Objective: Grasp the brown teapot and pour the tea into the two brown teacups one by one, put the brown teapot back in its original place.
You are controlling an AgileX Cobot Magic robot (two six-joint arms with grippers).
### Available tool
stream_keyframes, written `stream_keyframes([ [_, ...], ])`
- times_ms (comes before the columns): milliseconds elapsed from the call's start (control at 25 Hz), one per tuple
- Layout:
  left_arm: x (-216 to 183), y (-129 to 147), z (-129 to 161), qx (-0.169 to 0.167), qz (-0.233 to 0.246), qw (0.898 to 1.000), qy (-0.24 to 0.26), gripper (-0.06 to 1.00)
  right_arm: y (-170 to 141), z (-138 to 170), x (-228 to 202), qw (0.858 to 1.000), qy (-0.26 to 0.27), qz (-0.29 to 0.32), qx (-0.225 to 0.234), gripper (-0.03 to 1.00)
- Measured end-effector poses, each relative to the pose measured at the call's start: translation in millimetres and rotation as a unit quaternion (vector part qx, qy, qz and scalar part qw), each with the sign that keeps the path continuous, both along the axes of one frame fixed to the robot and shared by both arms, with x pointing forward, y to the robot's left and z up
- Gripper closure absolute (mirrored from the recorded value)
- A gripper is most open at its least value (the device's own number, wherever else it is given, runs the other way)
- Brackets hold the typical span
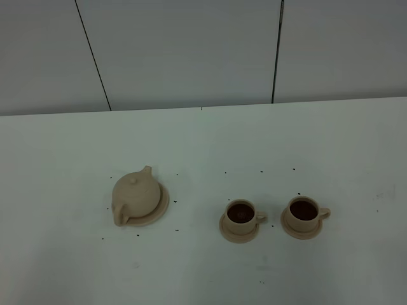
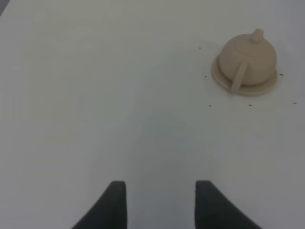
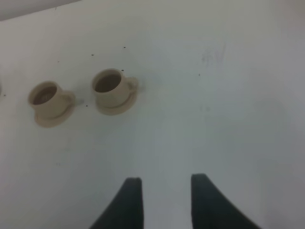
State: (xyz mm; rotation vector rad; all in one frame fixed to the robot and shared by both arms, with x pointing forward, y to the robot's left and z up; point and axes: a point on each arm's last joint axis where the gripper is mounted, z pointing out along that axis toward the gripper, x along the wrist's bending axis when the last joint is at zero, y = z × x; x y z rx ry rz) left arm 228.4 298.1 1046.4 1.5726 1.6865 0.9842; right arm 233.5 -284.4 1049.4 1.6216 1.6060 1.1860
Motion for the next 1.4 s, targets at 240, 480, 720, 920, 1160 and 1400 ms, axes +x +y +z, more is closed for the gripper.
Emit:
stream_keyframes([
  [240,-0.2,0.0,0.0,0.0,0.0,1.0,-0.001,0.54,0.0,0.0,0.0,1.0,0.0,0.0,0.0,0.72],
  [480,-0.2,0.0,0.0,0.001,0.0,1.0,-0.001,0.54,0.0,0.0,0.0,1.0,0.0,0.0,0.0,0.72],
  [720,-0.2,0.0,0.0,0.001,0.0,1.0,-0.001,0.54,0.0,0.0,0.0,1.0,0.0,0.0,0.0,0.72],
  [920,-0.2,0.0,0.0,0.001,-0.001,1.0,0.0,0.54,0.0,0.0,0.0,1.0,0.0,0.0,0.0,0.72],
  [1160,-0.2,0.0,0.0,0.002,0.0,1.0,0.0,0.54,0.0,0.0,0.0,1.0,0.0,0.0,0.0,0.72],
  [1400,-0.2,0.0,0.0,0.002,0.0,1.0,0.0,0.54,0.0,0.0,0.0,1.0,0.0,0.0,0.0,0.72],
])
